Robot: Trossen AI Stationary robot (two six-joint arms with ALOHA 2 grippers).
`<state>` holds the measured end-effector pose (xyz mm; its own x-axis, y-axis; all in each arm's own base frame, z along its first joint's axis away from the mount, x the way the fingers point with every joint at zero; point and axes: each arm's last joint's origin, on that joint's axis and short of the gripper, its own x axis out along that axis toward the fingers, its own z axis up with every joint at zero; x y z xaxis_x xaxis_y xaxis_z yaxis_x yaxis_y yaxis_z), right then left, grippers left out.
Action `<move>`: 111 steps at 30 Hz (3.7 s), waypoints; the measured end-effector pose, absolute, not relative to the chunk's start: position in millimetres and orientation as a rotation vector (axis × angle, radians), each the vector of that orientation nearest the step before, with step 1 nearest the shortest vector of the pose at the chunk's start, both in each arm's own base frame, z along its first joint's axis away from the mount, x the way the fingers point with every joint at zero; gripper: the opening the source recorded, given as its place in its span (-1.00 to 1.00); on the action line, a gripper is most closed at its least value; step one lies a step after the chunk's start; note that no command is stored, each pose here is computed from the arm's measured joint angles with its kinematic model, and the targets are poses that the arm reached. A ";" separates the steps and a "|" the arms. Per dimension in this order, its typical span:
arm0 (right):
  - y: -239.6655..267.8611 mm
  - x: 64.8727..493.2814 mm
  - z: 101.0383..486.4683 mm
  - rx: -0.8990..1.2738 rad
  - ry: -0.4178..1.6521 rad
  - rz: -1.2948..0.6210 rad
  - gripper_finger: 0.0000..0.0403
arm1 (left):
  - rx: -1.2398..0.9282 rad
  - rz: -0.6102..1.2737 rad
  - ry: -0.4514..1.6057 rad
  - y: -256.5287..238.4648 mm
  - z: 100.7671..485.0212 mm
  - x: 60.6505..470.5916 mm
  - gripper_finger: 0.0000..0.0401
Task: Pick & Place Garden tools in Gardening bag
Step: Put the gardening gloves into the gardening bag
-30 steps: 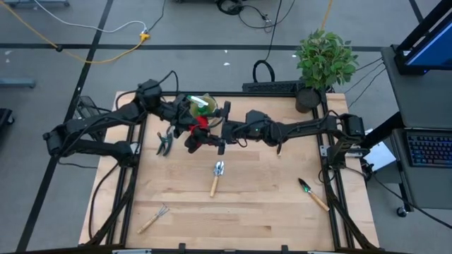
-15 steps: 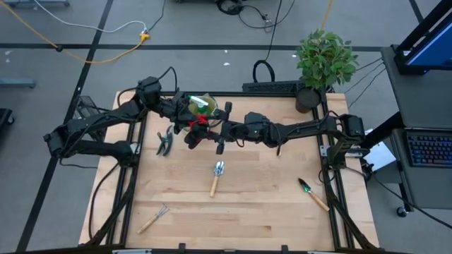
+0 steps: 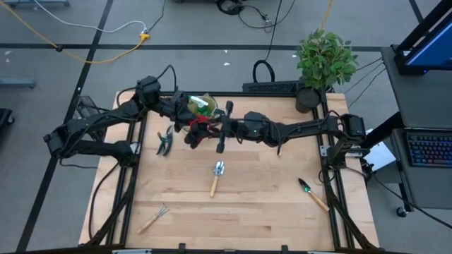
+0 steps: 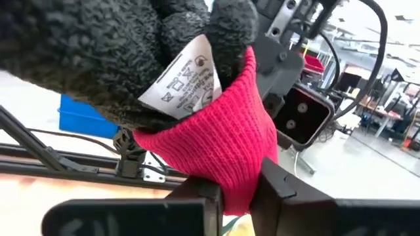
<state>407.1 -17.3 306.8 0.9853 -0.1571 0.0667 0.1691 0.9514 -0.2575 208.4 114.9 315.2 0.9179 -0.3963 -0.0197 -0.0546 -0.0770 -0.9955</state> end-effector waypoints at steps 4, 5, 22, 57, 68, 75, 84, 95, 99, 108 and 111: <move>-18.3 407.1 305.3 -0.239 -0.027 -0.197 -0.85 | -1.544 -0.302 0.307 118.3 317.8 206.4 -0.12; -18.5 407.1 304.8 -0.238 -0.020 -0.204 -0.85 | -1.521 -0.303 0.295 119.5 318.2 205.6 -0.03; -23.4 407.2 300.5 -0.091 0.009 -0.217 -0.86 | -1.085 -0.339 0.187 152.5 322.3 175.8 0.55; -99.6 472.5 284.1 0.324 -0.086 -0.271 -0.86 | -0.443 -0.044 -0.042 180.8 345.8 94.0 0.59; -104.1 491.4 244.1 0.334 0.087 -0.307 -0.86 | -0.382 -0.003 -0.088 155.9 366.5 74.5 0.55; -105.6 492.2 232.7 0.305 0.144 -0.360 -0.86 | -0.387 -0.005 -0.090 154.2 367.5 74.2 0.57; -105.2 491.1 229.1 0.306 0.188 -0.365 -0.74 | -0.396 -0.006 -0.090 154.2 367.4 74.3 0.53; -104.9 491.2 229.4 0.304 0.187 -0.362 -0.52 | -0.398 -0.012 -0.087 154.1 367.3 74.3 0.52; -104.9 491.2 229.2 0.304 0.189 -0.362 -0.38 | -0.399 -0.012 -0.087 154.1 367.3 74.3 0.52; -104.8 490.2 225.8 0.304 0.226 -0.369 -0.05 | -0.399 -0.012 -0.086 154.1 367.3 74.3 0.52; -104.8 490.1 225.3 0.304 0.231 -0.370 0.01 | -0.399 -0.012 -0.086 154.1 367.3 74.3 0.52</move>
<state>490.1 -104.8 225.3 0.9070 -0.3185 -0.2754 0.3872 0.8879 0.2483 74.3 154.1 367.3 0.9963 0.0054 0.0863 0.0286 0.9215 -0.3872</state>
